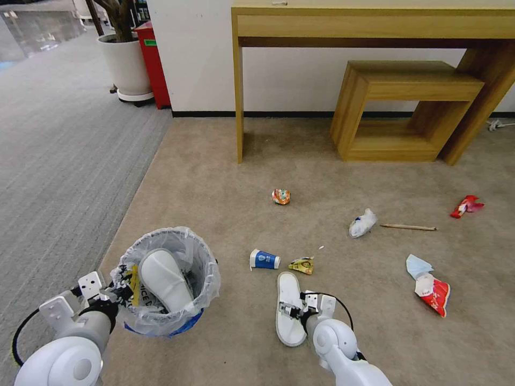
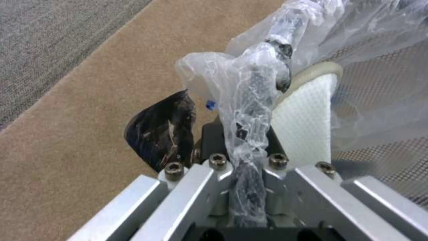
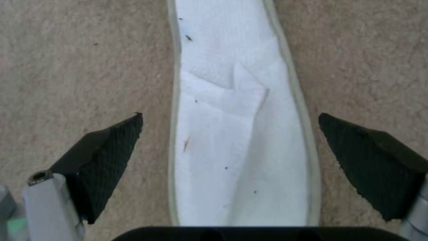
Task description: Pick up the trash bin and place the garbage on the floor into it.
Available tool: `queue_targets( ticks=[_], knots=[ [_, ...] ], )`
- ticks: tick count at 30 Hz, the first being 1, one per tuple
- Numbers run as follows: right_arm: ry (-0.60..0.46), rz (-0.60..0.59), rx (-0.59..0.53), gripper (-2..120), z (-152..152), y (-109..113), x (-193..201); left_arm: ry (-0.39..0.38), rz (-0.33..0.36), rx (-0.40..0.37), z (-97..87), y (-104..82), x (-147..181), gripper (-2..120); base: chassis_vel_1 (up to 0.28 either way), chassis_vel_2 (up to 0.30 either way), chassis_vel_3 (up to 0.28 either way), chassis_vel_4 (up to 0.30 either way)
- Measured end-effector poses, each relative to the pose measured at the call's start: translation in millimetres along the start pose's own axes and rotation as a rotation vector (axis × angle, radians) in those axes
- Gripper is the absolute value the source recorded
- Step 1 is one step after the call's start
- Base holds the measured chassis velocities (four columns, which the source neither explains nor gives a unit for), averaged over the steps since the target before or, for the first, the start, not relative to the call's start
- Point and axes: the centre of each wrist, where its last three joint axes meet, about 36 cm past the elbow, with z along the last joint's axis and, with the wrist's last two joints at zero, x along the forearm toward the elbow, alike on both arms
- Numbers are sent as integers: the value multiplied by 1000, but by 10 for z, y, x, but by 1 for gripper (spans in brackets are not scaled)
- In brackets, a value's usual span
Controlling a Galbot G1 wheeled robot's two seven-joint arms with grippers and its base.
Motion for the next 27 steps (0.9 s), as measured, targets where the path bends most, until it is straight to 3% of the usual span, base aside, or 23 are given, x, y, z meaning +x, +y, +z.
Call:
queue_targets(
  ticks=[10, 17, 19, 20, 27],
  knots=[
    [-8, -10, -8, 100, -34, 34, -135, 1, 0, -5, 9, -12, 1, 1, 0, 0, 0, 0],
    [11, -5, 39, 72, 22, 134, -291, 2, 0, -6, 13, -17, 7, 1, 0, 0, 0, 0],
    [11, -5, 40, 72, 23, 138, -294, 2, 1, -6, 14, -17, 7, 1, 0, 0, 0, 0],
    [7, -11, 47, 64, 31, 156, -309, 4, 0, -6, 19, -18, 2, 1, 0, 0, 0, 0],
    [-6, -19, 57, 40, 45, 164, -317, 6, -1, -5, 25, -15, -12, 1, 0, 0, 0, 0]
  ],
)
